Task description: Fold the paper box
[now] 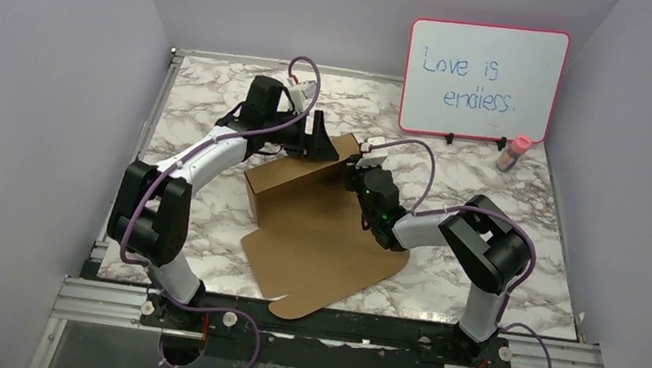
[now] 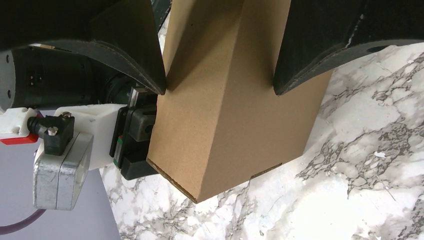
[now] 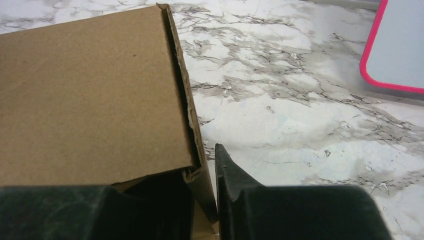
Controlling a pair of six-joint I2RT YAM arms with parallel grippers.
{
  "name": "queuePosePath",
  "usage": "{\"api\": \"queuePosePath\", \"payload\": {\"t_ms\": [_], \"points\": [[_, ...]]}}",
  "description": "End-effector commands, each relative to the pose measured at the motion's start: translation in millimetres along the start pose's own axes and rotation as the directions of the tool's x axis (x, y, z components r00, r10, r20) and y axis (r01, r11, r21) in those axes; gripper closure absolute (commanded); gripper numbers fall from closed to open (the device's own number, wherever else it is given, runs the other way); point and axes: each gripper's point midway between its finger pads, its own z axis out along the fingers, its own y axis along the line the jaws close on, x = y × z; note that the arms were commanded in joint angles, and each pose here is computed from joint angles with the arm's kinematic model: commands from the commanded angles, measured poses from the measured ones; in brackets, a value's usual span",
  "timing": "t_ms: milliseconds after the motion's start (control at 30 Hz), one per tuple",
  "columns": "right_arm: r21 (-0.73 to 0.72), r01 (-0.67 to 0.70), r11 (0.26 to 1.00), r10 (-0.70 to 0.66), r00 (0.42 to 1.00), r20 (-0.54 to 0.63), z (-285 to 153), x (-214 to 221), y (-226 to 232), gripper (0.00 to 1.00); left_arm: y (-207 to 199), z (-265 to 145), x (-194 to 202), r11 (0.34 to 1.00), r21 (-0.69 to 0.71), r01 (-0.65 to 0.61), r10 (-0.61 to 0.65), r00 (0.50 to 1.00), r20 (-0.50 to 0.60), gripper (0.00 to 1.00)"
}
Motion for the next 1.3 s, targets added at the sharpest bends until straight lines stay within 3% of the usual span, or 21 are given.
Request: {"api": "queuePosePath", "payload": {"t_ms": [0,533,767,1033,1267], "points": [[0.046,-0.002,0.999,0.002,1.000,0.016,3,-2,-16,0.74,-13,-11,17,1.000,-0.004,0.027,-0.027,0.998,-0.054,0.22],[-0.119,0.050,0.992,-0.042,0.997,0.069,-29,-13,-3,0.36,-3,-30,-2,0.985,-0.164,-0.054,0.057,0.998,0.017,0.17],[-0.171,0.110,0.979,-0.085,0.986,0.143,-49,-19,-4,0.27,-4,-49,-16,0.962,-0.250,-0.107,0.130,0.988,0.078,0.16],[-0.187,0.001,0.982,0.022,0.992,0.121,-76,-23,-11,0.22,-8,-82,-31,0.894,-0.410,-0.178,0.258,0.955,0.148,0.16],[-0.152,-0.058,0.987,0.075,0.991,0.109,-103,-30,-28,0.14,-46,-75,-19,0.785,-0.535,-0.313,0.416,0.906,0.080,0.16]]}}
